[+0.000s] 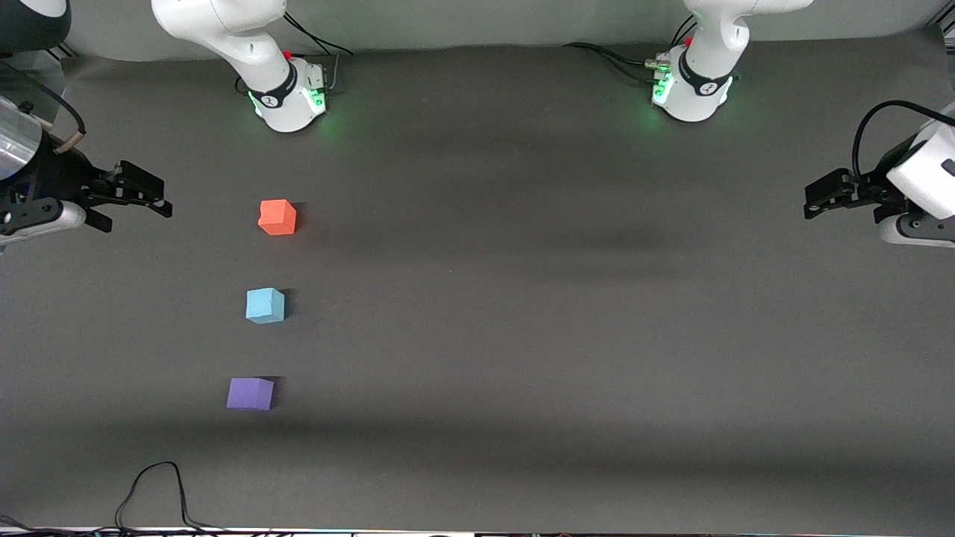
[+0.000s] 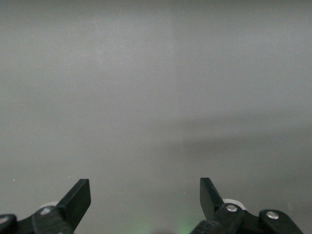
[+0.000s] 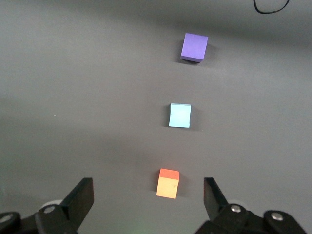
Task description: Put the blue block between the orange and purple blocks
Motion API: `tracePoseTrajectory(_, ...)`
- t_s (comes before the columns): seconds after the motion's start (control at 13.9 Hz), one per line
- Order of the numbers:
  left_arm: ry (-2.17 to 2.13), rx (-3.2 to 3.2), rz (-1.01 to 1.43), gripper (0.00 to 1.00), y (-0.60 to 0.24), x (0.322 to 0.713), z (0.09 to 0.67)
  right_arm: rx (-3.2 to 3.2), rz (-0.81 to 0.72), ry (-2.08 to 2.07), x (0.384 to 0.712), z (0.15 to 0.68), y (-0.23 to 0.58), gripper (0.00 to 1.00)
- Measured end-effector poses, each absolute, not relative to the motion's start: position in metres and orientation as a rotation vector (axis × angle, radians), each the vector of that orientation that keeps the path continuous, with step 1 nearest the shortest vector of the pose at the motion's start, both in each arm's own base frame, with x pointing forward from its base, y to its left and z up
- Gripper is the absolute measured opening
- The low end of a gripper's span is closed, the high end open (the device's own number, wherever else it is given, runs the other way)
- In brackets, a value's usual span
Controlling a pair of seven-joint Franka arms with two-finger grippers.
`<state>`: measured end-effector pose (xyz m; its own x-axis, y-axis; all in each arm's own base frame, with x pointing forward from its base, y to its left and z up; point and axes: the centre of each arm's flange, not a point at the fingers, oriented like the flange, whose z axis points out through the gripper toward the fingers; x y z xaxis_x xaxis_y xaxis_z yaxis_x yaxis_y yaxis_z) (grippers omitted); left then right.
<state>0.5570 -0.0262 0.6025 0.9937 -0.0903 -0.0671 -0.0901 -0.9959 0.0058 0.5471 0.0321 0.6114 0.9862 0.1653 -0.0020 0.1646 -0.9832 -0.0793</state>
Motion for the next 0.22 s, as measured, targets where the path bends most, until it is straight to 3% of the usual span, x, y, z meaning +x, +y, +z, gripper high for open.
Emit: tracePoseTrajectory(0.22,-0.142,3.134,-0.106,1.00,-0.0263,0.5570,0.6025,-3.053,0.033,-0.256,0.5494,0.6056,0.0335,1.00)
